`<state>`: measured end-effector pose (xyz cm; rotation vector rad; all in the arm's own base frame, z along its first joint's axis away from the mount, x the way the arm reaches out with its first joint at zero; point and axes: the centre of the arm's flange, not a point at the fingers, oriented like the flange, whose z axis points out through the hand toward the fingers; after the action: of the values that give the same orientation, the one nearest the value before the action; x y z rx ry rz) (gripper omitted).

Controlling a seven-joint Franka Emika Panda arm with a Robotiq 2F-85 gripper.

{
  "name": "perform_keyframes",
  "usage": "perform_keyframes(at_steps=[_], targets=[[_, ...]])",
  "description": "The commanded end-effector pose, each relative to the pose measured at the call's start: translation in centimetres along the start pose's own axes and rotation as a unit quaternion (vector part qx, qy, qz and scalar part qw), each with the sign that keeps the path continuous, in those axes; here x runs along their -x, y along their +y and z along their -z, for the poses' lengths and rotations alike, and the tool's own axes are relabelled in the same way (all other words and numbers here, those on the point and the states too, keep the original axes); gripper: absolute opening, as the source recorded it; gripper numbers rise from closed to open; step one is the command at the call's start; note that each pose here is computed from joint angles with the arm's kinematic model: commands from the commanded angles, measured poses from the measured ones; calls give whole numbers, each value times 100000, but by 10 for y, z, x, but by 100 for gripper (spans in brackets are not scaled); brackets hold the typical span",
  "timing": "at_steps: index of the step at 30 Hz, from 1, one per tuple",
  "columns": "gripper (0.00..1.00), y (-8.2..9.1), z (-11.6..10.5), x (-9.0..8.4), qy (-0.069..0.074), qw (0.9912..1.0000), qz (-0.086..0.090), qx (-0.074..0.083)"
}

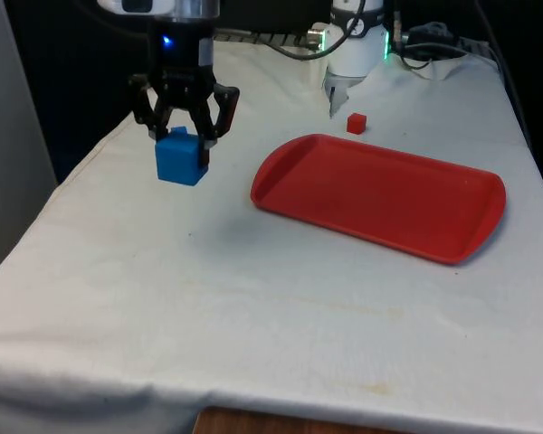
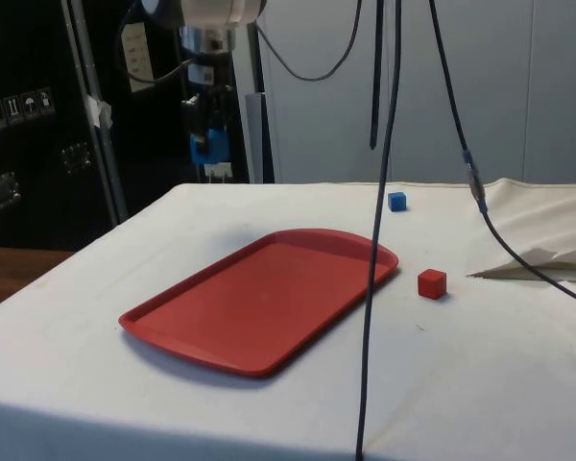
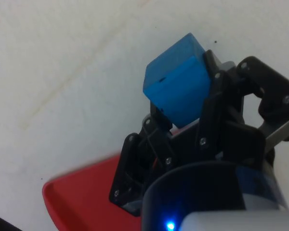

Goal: Pick up the largest block and place it onto the tray.

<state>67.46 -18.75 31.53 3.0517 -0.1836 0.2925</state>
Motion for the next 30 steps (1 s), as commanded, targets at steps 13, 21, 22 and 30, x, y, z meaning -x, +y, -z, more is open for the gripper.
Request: perform_keyframes(at_steps=[13, 21, 22, 30], targets=[[1, -17, 5, 18, -460, 99997, -476, 366], [1, -28, 4, 23, -863, 99992, -222, 844], [1, -29, 4, 24, -970, 99991, -190, 934], [1, -37, 8, 27, -1125, 99986, -101, 1228]])
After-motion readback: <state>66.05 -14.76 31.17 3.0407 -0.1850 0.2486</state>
